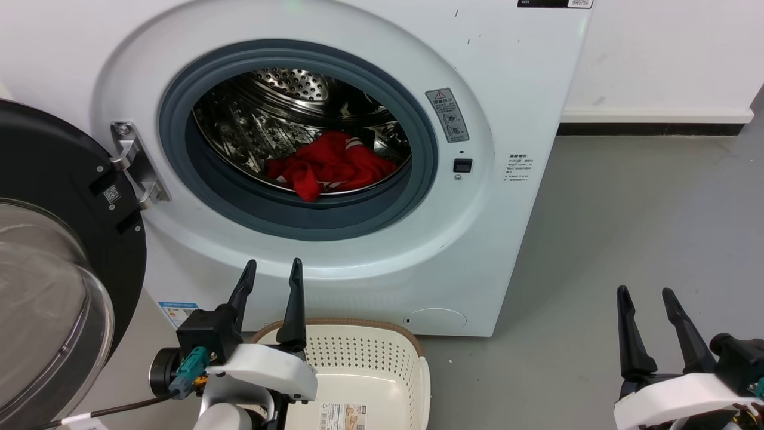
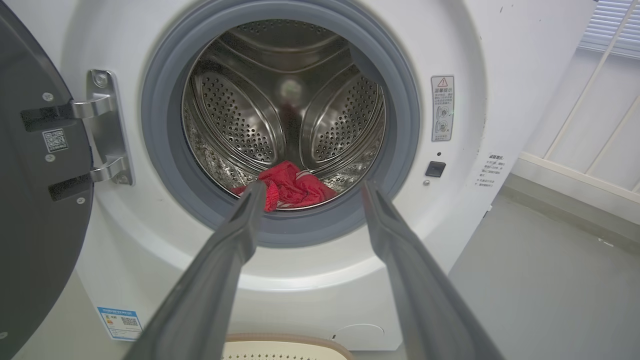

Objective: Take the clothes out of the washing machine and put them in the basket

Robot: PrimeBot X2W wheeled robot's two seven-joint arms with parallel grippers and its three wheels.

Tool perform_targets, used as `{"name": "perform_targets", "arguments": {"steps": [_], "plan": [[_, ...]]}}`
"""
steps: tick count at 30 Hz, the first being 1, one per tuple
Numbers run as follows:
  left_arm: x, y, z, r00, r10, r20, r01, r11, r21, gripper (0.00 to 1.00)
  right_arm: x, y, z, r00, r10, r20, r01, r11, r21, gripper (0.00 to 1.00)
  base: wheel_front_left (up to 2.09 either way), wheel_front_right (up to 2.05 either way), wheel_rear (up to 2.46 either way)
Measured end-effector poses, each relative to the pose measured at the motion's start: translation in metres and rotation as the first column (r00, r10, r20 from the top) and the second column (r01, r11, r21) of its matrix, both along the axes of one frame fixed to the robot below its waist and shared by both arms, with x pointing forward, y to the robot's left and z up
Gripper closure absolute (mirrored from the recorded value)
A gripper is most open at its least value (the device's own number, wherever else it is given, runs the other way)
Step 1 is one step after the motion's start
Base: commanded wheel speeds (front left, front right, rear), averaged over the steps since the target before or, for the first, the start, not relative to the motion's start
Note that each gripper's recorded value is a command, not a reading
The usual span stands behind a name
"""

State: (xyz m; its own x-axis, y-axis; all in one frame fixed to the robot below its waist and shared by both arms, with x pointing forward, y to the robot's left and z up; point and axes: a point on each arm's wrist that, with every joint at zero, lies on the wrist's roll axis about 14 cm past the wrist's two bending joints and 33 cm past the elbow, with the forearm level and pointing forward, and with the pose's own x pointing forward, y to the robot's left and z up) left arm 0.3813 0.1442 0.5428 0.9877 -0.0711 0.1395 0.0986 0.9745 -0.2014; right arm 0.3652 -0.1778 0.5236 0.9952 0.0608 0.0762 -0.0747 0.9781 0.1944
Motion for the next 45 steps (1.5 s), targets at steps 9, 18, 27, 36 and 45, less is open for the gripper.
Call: {"name": "perform_targets", "arguments": {"steps": [9, 18, 27, 36, 45], "plan": [[-0.0017, 0.0031, 0.0024, 1.000, 0.019, 0.025, -0.021, 0.997, 0.074, 0.00, -0.0017, 0.0013, -0.0028, 1.000, 0.006, -0.008, -0.007, 0.997, -0.078, 0.00, 0.00, 0.00, 0.00], [-0.0028, 0.0027, 0.0023, 0.999, 0.022, 0.043, -0.028, 0.989, 0.143, 0.00, -0.0028, 0.0048, -0.0030, 1.000, 0.017, -0.006, -0.018, 0.990, -0.143, 0.00, 0.00, 0.00, 0.00], [-0.0043, 0.0031, -0.0006, 0.998, 0.026, 0.050, -0.035, 0.980, 0.196, 0.00, -0.0045, 0.0062, -0.0052, 1.000, 0.023, -0.011, -0.025, 0.981, -0.195, 0.00, 0.00, 0.00, 0.00], [-0.0055, 0.0018, -0.0011, 0.998, 0.026, 0.060, -0.039, 0.973, 0.226, 0.00, -0.0053, 0.0060, -0.0067, 1.000, 0.024, -0.012, -0.026, 0.971, -0.239, 0.00, 0.00, 0.00, 0.00], [-0.0046, 0.0055, -0.0027, 0.998, 0.039, 0.053, -0.049, 0.979, 0.199, 0.00, -0.0058, 0.0030, -0.0075, 1.000, 0.015, -0.013, -0.018, 0.975, -0.221, 0.00, 0.00, 0.00, 0.00]]}}
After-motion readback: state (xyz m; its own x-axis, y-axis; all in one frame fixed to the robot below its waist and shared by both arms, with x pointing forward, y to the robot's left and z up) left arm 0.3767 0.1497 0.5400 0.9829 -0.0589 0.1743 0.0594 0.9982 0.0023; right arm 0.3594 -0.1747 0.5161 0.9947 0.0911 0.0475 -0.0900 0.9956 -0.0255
